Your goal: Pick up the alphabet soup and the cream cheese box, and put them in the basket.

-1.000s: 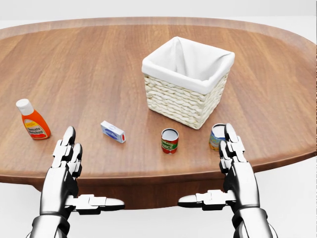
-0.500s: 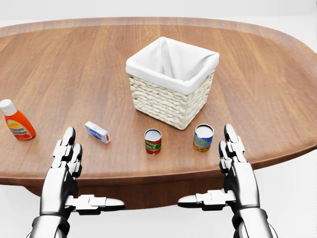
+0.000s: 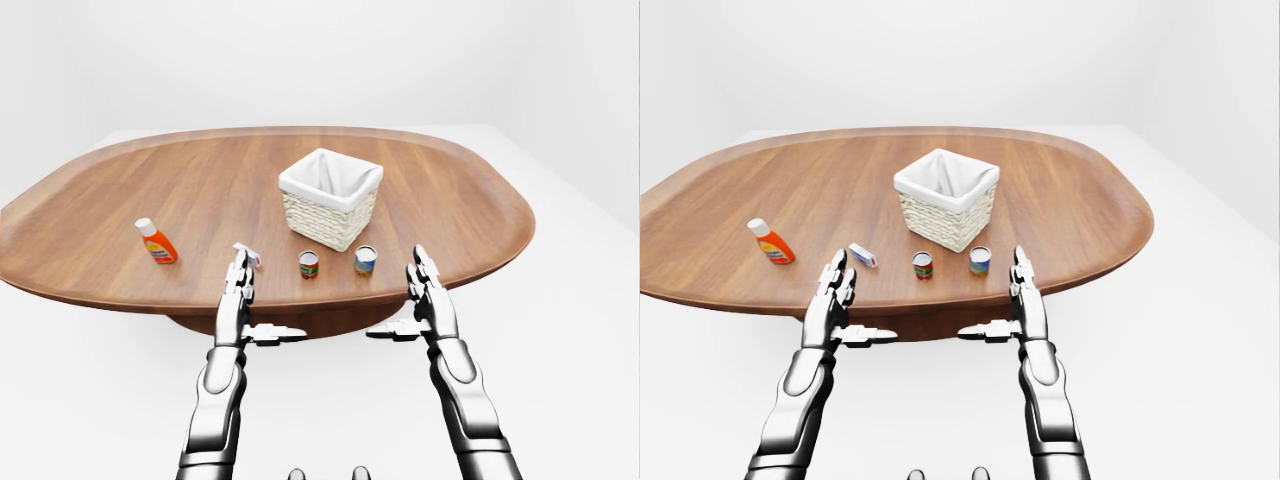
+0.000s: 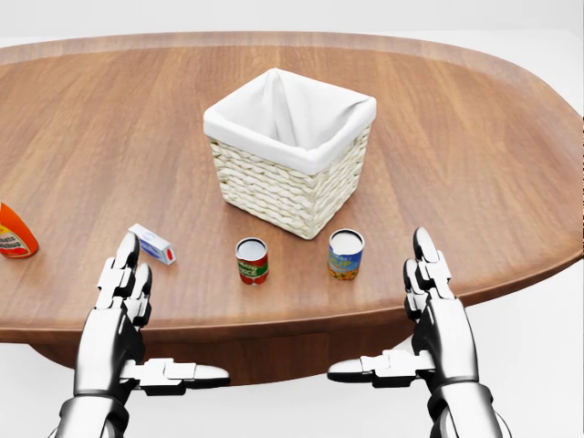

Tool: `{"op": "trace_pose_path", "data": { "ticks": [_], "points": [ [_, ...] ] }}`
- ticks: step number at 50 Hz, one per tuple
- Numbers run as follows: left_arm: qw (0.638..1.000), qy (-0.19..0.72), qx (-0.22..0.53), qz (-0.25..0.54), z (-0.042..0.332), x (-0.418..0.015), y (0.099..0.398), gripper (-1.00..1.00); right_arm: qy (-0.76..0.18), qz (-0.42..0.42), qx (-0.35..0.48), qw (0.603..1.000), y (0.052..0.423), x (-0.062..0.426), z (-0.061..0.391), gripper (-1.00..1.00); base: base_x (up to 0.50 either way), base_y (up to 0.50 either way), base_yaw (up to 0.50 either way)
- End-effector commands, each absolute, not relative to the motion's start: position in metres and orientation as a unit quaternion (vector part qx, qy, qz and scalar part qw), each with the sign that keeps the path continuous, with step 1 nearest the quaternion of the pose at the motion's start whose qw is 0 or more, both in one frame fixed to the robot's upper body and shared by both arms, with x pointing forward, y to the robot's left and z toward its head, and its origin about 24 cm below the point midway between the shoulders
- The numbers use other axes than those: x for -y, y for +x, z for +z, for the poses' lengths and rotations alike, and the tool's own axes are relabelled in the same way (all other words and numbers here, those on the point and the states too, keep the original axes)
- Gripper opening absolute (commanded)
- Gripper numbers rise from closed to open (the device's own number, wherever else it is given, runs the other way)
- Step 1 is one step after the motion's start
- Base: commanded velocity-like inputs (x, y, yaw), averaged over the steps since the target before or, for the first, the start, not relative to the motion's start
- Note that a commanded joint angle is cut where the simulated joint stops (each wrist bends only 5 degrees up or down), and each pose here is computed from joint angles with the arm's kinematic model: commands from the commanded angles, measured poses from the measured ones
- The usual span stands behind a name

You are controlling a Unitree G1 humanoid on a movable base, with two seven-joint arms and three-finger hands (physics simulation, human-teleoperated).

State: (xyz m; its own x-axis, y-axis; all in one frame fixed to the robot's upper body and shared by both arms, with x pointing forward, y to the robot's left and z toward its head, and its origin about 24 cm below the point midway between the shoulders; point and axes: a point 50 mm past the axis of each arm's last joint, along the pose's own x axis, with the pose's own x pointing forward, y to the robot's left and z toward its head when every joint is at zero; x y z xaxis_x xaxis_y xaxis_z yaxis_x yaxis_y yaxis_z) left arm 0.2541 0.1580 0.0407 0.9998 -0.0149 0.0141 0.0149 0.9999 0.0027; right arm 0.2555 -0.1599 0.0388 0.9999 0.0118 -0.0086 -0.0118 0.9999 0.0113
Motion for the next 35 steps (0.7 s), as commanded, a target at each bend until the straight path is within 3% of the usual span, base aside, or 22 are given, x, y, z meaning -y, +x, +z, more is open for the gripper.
{"op": "trace_pose_path", "data": {
  "ticks": [1,35],
  "points": [
    [1.0,0.002,0.007,-0.008,0.0403,-0.1581,0.254,1.0,0.006,0.006,-0.005,1.0,0.2556,0.1596,0.0383,1.0,0.0,-0.05,0.0],
    [1.0,0.001,0.008,-0.006,0.0408,-0.1586,0.2545,1.0,-0.001,0.009,-0.003,1.0,0.255,0.1583,0.04,1.0,0.0,0.0,0.0]
  ]
}}
